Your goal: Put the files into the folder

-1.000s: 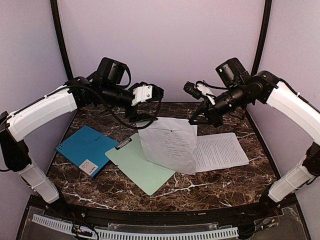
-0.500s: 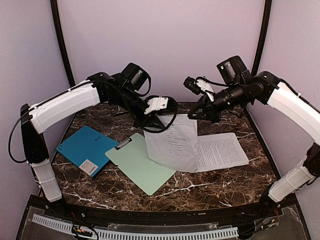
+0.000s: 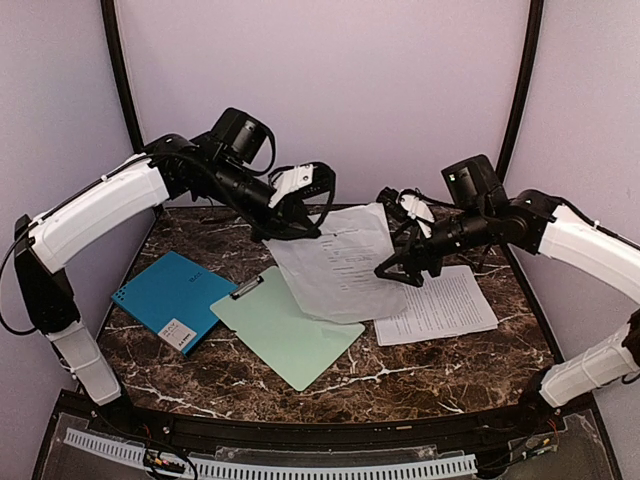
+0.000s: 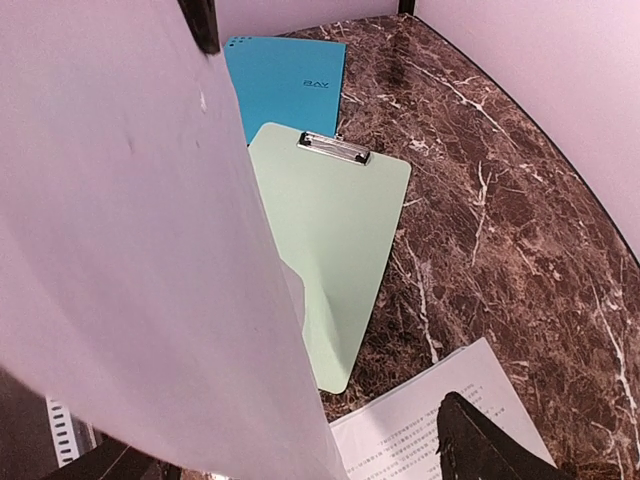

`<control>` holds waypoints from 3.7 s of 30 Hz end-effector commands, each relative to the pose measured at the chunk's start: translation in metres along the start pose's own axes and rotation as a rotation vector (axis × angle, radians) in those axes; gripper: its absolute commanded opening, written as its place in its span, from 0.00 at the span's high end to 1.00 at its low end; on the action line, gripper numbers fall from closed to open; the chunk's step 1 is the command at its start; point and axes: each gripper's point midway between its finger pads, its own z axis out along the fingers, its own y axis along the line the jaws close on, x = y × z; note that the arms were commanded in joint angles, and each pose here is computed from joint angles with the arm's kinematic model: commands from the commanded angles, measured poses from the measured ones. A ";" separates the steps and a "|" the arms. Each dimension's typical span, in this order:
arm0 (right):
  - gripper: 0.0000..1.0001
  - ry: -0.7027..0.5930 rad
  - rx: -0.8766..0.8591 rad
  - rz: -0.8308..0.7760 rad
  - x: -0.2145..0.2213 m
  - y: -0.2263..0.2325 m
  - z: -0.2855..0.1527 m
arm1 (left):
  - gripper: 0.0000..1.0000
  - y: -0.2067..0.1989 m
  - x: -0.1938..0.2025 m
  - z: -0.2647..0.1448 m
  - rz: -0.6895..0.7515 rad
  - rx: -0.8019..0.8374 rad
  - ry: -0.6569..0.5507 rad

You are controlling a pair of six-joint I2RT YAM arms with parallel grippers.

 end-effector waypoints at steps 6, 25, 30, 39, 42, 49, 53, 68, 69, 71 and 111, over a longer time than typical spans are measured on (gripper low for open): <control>0.40 -0.112 -0.061 -0.064 -0.013 0.008 0.003 | 0.99 -0.005 -0.028 -0.040 -0.057 0.008 -0.187; 1.00 -0.191 -0.101 -0.086 -0.028 0.013 -0.002 | 0.98 0.014 -0.002 -0.029 -0.255 0.058 -0.193; 1.00 -0.139 -0.103 0.043 -0.031 0.002 -0.012 | 0.49 0.034 0.021 -0.031 -0.284 -0.099 -0.119; 1.00 -0.094 -0.537 0.295 -0.029 0.055 -0.024 | 0.09 0.076 0.110 -0.063 -0.374 -0.615 0.153; 1.00 -0.031 -0.594 0.355 -0.014 0.062 -0.012 | 0.05 0.087 0.123 -0.085 -0.388 -0.760 0.210; 1.00 0.102 -0.560 0.486 0.025 0.050 0.026 | 0.01 0.079 0.133 -0.109 -0.373 -0.816 0.297; 1.00 0.145 -0.549 0.587 0.049 0.031 0.054 | 0.01 0.071 0.180 -0.076 -0.427 -0.709 0.501; 1.00 0.328 -0.516 0.720 0.125 -0.018 0.146 | 0.07 0.094 0.306 -0.006 -0.751 -0.451 0.700; 1.00 0.326 -0.512 0.716 0.123 -0.019 0.146 | 0.07 0.096 0.307 -0.004 -0.750 -0.443 0.686; 1.00 0.317 -0.514 0.710 0.120 -0.020 0.145 | 0.08 0.097 0.313 0.003 -0.759 -0.415 0.681; 1.00 0.333 -0.497 0.716 0.131 -0.018 0.147 | 0.74 0.071 0.343 0.045 -0.895 -0.100 0.643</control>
